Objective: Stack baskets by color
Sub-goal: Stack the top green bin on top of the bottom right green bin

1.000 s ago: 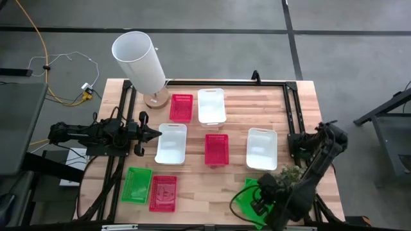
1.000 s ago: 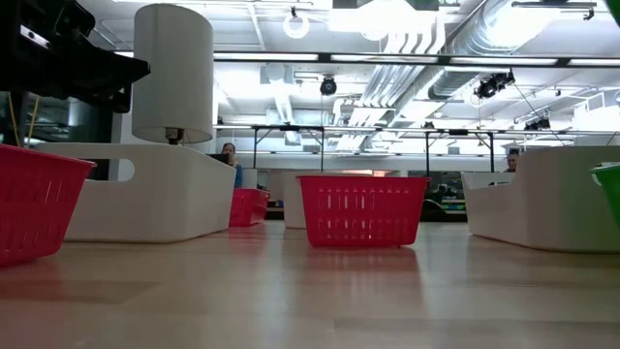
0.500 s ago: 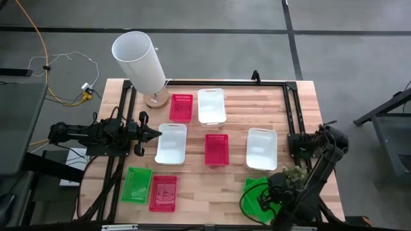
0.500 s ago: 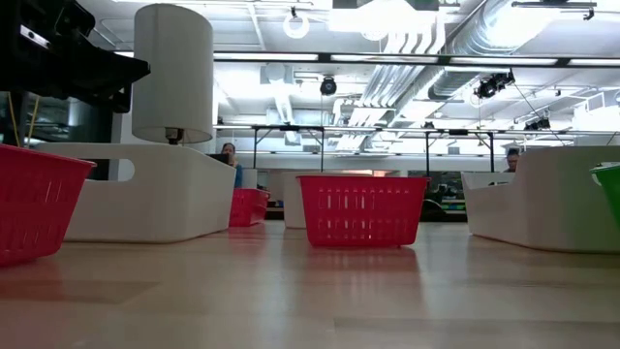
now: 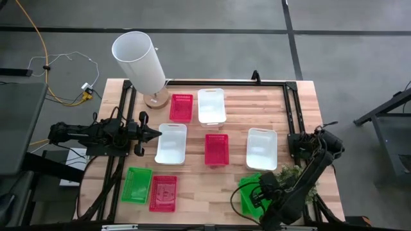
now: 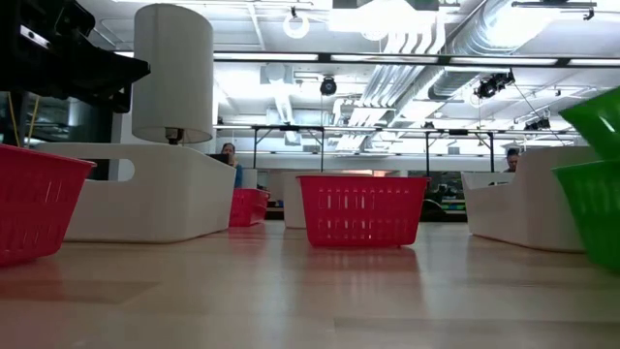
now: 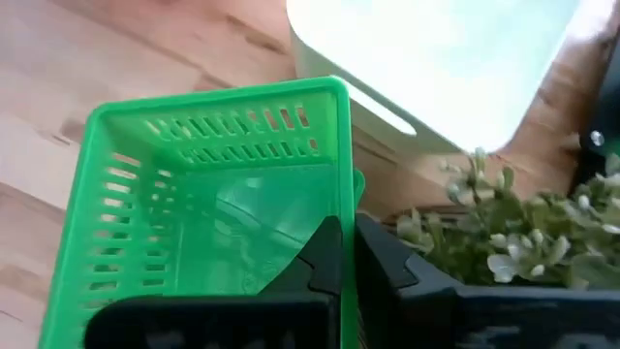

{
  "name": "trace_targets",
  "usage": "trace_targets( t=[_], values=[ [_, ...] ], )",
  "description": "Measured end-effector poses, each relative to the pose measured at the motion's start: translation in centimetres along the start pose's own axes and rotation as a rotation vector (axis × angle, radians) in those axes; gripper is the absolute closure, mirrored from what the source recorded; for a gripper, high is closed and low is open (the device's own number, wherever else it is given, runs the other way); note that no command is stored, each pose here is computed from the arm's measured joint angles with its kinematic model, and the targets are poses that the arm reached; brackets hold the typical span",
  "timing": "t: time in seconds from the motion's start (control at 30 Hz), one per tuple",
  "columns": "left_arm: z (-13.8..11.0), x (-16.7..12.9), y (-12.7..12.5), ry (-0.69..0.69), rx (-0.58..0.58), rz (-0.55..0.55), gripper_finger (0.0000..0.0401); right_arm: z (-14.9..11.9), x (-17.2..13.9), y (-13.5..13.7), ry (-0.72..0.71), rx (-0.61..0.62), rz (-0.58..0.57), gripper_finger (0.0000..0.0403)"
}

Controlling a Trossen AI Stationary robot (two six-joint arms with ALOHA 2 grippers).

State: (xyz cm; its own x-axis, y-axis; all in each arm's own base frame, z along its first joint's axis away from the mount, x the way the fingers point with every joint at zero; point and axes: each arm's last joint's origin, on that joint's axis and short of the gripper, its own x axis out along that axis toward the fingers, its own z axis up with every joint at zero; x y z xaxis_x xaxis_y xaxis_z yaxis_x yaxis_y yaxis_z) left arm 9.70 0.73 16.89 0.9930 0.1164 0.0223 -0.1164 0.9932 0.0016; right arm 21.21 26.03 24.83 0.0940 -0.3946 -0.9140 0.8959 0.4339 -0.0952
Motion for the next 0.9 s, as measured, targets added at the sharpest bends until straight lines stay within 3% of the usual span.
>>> trace_targets(
  t=[0.27,0.47,0.9],
  values=[
    [0.0,0.0,0.0,0.000,0.000,0.000,0.0401,0.2,0.7,0.8,-0.087,0.016,0.036,0.0403],
    [0.0,0.0,0.0,0.000,0.000,0.000,0.0401,-0.5,2.1,1.6,-0.104,0.004,-0.005,0.0403],
    [0.0,0.0,0.0,0.001,0.000,0.000,0.0401,-0.8,2.2,1.9,-0.121,0.005,0.024,0.0391]
  ],
)
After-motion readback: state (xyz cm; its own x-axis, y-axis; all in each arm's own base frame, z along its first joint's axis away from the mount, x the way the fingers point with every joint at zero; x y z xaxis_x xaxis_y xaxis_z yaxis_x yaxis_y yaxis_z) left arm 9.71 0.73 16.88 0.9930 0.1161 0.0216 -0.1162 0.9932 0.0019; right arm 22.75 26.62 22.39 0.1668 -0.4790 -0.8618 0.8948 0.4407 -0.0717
